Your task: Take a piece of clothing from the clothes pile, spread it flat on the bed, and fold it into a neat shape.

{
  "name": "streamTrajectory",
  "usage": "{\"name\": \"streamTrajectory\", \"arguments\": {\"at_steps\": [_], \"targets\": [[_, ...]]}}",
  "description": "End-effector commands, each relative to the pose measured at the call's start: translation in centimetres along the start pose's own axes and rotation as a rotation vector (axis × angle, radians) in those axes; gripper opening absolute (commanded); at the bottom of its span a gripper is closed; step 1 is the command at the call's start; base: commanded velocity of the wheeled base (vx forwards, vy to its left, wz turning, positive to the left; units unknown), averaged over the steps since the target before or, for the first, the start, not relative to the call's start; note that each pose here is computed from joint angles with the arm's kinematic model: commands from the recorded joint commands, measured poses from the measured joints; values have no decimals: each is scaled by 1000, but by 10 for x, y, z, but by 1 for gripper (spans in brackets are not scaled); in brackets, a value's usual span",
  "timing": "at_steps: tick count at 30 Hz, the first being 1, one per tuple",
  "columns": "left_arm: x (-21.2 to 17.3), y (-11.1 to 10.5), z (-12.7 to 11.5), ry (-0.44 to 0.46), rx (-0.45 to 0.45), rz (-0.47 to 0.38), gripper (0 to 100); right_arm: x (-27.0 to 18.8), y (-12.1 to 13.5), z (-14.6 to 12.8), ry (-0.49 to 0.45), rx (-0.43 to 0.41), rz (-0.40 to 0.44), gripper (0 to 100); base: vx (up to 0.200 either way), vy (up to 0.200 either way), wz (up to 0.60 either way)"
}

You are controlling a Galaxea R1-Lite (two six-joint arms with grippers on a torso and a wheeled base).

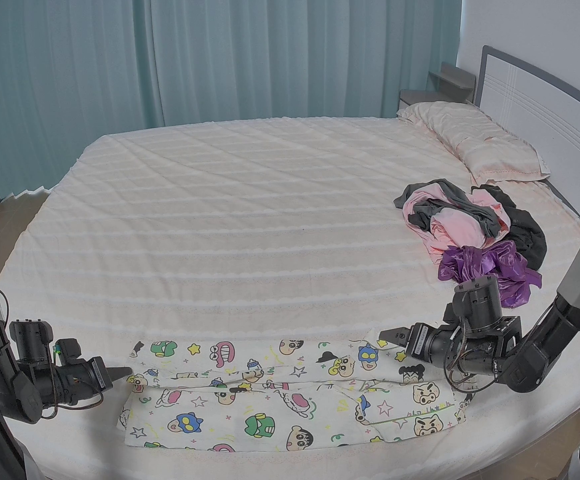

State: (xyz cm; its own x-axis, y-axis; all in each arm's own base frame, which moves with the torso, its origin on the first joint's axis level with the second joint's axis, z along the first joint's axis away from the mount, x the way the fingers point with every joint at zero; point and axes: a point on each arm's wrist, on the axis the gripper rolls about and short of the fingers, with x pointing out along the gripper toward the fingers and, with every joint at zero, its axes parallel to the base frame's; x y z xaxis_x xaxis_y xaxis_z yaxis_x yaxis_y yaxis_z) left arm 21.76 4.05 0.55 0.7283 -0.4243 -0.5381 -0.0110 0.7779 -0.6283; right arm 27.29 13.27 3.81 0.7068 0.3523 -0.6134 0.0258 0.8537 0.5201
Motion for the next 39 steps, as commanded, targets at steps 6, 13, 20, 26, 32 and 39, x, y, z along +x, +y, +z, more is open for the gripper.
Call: {"name": "streamTrajectory", "arguments": {"at_steps": [6, 13, 20, 26, 32, 39], "targets": [[1, 3, -5, 20, -18, 13, 0, -29, -20, 3, 0, 36, -81, 100, 0, 0, 0], [0, 2, -5, 22, -19, 12, 0, -33, -39, 0, 24, 44, -153, 100, 0, 0, 0], [0, 2, -5, 20, -18, 13, 0, -20, -46, -8, 74, 38, -187, 100, 0, 0, 0], [0, 2, -5, 20, -18, 13, 0, 3, -55, -18, 134, 13, -225, 0, 0, 0, 0], [0, 2, -4, 14, -13, 16, 0, 8, -55, -8, 95, 32, -214, 0, 0, 0, 0], [0, 2, -3, 8, -10, 15, 0, -4, -52, 3, 46, 44, -196, 0, 0, 0, 0]]}}
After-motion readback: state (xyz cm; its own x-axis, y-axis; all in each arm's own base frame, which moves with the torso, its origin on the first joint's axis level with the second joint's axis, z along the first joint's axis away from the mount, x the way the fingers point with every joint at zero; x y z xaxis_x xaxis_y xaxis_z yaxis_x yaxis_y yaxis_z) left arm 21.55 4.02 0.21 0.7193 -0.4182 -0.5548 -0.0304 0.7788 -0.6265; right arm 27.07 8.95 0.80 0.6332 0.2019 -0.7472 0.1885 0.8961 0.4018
